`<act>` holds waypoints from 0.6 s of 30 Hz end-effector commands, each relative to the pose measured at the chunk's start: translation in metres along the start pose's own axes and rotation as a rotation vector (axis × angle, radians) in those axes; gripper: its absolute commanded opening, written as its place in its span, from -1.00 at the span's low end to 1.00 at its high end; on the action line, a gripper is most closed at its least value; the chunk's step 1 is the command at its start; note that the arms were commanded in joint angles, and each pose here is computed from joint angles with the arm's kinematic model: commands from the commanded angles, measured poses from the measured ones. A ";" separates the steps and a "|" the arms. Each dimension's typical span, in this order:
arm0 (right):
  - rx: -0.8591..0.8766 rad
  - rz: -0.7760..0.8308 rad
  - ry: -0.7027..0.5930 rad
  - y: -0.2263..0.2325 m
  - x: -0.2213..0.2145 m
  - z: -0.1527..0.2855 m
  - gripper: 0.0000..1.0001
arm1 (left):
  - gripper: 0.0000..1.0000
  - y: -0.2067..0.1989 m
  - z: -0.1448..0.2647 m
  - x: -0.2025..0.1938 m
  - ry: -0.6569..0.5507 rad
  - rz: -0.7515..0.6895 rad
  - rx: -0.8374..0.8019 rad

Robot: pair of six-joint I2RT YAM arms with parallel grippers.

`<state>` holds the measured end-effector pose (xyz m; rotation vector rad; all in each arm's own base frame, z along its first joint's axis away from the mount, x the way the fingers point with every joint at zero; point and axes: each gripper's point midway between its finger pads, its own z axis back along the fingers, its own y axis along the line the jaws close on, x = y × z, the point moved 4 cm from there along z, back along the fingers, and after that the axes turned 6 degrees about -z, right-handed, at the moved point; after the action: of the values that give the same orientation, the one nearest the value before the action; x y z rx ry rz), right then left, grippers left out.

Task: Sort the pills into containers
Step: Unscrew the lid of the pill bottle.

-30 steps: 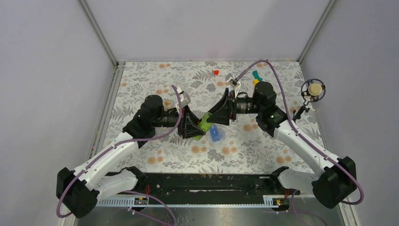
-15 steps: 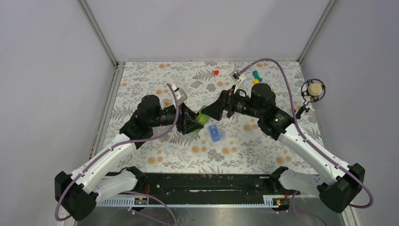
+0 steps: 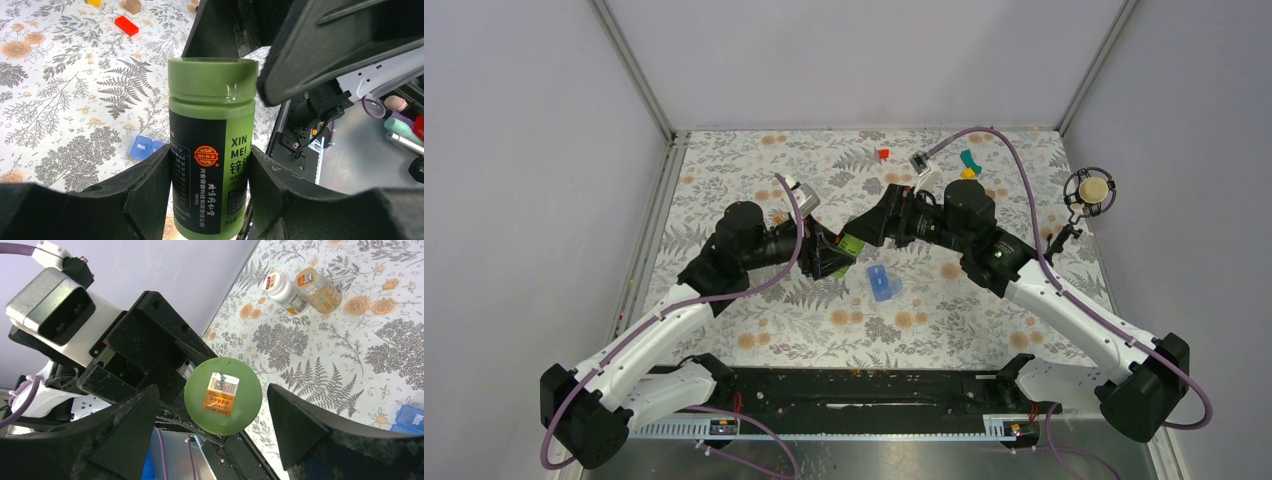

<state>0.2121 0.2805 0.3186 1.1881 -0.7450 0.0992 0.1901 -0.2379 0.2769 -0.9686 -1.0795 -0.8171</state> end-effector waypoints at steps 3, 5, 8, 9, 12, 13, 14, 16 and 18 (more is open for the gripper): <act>0.047 -0.023 -0.005 0.011 0.002 -0.005 0.40 | -1.00 -0.002 0.002 0.031 -0.111 -0.053 0.008; 0.038 -0.024 -0.028 0.009 0.004 -0.004 0.13 | -1.00 -0.003 0.003 0.031 -0.110 -0.054 0.004; 0.054 0.019 -0.103 0.007 0.010 0.002 -0.11 | -1.00 -0.009 0.006 0.030 -0.110 -0.060 -0.026; 0.071 0.054 -0.114 0.009 0.011 0.005 -0.18 | -1.00 -0.011 0.008 0.031 -0.113 -0.061 -0.034; 0.139 0.211 -0.066 0.015 0.007 0.013 -0.26 | -1.00 -0.019 0.014 0.033 -0.130 -0.070 -0.060; 0.183 0.263 -0.035 0.017 0.005 0.017 -0.26 | -1.00 -0.022 0.016 0.033 -0.132 -0.074 -0.076; 0.243 0.309 0.007 0.020 0.001 0.021 -0.26 | -1.00 -0.025 0.018 0.034 -0.134 -0.078 -0.088; 0.379 0.370 0.081 0.025 -0.005 0.033 -0.25 | -1.00 -0.031 0.021 0.035 -0.136 -0.090 -0.115; 0.455 0.388 0.129 0.032 -0.008 0.044 -0.27 | -1.00 -0.037 0.024 0.036 -0.131 -0.105 -0.147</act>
<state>0.1961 0.2734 0.3292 1.3106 -0.8178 0.3595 0.1704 -0.2350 0.2966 -1.0466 -1.1141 -0.8739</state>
